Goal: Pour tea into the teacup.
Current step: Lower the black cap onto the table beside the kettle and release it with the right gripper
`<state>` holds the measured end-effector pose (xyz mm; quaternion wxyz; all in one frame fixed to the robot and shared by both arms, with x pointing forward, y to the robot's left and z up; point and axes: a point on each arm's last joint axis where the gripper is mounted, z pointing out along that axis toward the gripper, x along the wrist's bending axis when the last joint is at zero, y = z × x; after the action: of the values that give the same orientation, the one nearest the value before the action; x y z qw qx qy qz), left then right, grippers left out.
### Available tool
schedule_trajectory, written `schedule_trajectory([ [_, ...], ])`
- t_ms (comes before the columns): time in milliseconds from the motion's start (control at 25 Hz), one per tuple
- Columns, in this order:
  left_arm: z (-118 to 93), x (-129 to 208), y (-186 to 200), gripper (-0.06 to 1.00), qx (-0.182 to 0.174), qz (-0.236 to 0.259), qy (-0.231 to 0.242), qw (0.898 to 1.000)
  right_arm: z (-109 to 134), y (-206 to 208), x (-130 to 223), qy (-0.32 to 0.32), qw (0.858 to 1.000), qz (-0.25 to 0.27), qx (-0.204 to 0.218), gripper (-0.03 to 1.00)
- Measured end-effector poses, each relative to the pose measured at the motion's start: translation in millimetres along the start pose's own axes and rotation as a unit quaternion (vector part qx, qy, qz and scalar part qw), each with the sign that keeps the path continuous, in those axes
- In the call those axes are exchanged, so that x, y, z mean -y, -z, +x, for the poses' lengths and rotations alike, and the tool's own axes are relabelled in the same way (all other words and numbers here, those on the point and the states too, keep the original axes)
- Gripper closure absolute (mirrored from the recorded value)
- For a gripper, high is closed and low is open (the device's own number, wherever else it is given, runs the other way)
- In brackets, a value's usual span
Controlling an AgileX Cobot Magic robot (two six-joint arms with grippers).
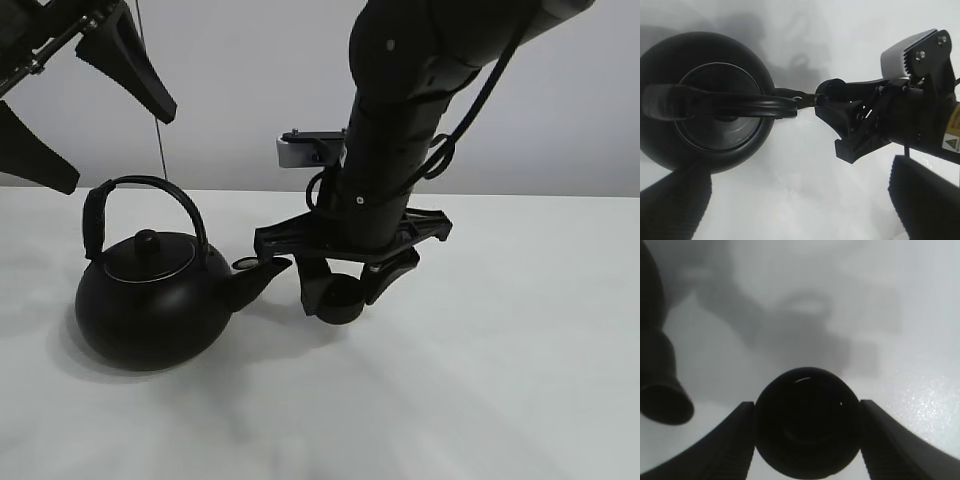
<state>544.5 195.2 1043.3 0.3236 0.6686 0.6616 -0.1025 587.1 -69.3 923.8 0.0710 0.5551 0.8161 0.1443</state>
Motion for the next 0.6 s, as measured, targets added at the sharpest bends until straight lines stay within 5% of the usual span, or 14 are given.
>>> schedule_trajectory([
  [600, 0.0, 0.0, 0.0, 0.25, 0.000, 0.000, 0.000, 1.000, 3.5, -19.3, 5.0, 0.004, 1.000, 0.017, 0.001, 0.56],
])
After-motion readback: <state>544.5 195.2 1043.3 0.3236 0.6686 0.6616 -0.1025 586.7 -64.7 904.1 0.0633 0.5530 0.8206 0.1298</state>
